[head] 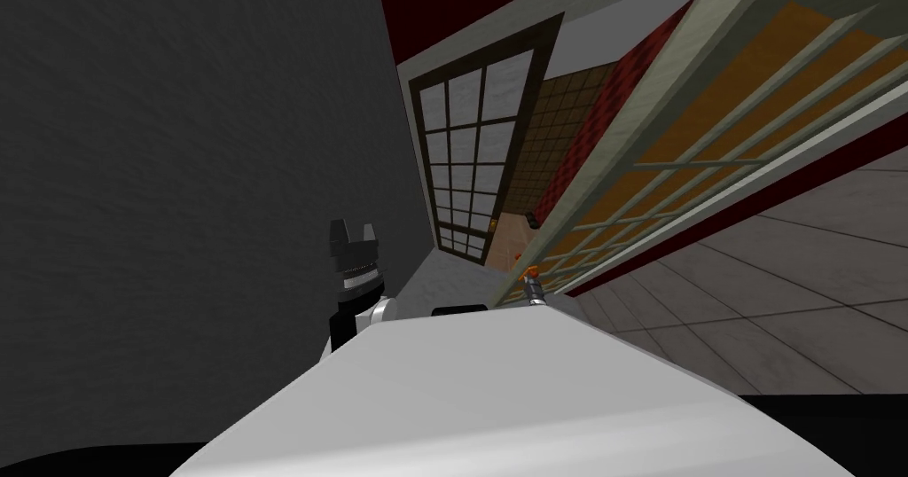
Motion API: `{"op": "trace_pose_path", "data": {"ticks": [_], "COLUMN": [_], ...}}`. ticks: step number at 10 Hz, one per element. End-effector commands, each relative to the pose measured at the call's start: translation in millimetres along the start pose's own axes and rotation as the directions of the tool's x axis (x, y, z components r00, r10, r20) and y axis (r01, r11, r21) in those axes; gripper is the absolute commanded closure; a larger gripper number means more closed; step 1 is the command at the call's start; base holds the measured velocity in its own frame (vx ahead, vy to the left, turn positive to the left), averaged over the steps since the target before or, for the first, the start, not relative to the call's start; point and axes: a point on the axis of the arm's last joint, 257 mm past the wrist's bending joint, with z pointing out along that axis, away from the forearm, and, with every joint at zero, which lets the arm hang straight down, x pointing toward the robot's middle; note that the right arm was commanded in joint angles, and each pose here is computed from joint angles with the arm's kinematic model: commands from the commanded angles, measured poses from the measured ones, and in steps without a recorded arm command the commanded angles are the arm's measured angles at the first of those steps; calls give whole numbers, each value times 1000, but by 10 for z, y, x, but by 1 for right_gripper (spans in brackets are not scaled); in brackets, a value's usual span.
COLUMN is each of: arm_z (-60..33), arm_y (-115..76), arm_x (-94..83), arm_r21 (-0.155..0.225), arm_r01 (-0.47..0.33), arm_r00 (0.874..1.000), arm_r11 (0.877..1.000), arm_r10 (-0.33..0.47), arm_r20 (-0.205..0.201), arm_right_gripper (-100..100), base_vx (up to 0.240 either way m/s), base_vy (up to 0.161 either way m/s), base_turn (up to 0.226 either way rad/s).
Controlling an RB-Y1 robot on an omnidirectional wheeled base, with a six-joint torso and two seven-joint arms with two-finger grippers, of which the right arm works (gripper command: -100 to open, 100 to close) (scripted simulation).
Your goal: Pull the door open
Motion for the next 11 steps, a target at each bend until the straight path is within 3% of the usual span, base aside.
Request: {"op": "trace_pose_path", "data": {"ticks": [1,4,6,7,11], "arm_z": [-20,43,43,109,136], "arm_y": [-50,-9,-9,151,192], "arm_x": [-133,-41,-41,162,209], "arm_r21": [21,12,12,-24,-30], "arm_r01": [-44,-129,-133,-178,-266], "arm_r00": [999,992,991,983,963], "arm_r11": [999,992,991,984,963], "arm_r10": [44,129,133,177,265], "arm_r20": [20,-1,-1,-40,-47], "arm_right_gripper": [100,100,100,-100,-100], "base_vx": [-69,-62,-44,-65,-67], "base_vy": [-20,-47,-22,11,-29], "base_turn": [45,61,17,97,82]}}
